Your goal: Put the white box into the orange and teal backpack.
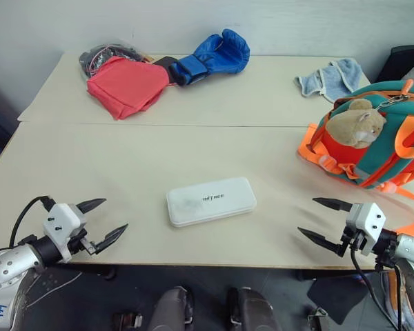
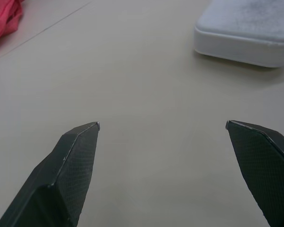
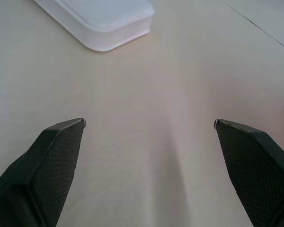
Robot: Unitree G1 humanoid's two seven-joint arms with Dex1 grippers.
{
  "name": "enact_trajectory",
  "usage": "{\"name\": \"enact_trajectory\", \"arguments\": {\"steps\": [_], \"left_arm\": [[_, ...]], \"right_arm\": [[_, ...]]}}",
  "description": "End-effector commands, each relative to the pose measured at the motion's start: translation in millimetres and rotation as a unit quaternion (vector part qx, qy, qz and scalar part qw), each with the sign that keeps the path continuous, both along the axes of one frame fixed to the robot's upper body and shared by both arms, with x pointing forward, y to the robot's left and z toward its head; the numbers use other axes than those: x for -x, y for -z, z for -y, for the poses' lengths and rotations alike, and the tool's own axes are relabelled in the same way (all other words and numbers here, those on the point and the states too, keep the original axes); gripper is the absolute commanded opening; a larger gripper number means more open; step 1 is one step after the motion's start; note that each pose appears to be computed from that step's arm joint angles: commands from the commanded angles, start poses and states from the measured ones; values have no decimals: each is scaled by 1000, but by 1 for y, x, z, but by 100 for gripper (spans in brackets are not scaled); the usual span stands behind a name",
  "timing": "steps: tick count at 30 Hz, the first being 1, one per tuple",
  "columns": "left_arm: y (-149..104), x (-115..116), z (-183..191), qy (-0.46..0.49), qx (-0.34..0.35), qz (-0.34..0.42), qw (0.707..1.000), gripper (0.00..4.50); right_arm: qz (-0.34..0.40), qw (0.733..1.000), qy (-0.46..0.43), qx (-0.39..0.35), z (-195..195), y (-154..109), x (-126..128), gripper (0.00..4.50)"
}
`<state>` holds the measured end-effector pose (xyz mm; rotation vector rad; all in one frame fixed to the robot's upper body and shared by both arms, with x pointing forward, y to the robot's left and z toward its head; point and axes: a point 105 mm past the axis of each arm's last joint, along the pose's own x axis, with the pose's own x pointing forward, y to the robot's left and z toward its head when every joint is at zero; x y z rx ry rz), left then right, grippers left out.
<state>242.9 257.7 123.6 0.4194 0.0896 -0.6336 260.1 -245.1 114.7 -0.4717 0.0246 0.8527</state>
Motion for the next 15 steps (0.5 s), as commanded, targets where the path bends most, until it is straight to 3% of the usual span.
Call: {"name": "enact_trajectory", "arguments": {"steps": [1,7,10,15], "left_arm": [[-6,-3,7,19,-21,18,999,450],[-8,-3,14,33,15,-11,999,450],[-16,-5,22,34,47,-18,998,394],[2,-7,45,58,13,-46,997,240]], "right_arm": [[-1,1000,-15,-24,-6,-8,-2,446],[-22,997,-70,-18,-32,-1,1,446],[-18,996,-81,-18,-47,-1,-6,388],[-21,997,-75,19,-67,8,-29,214]]}}
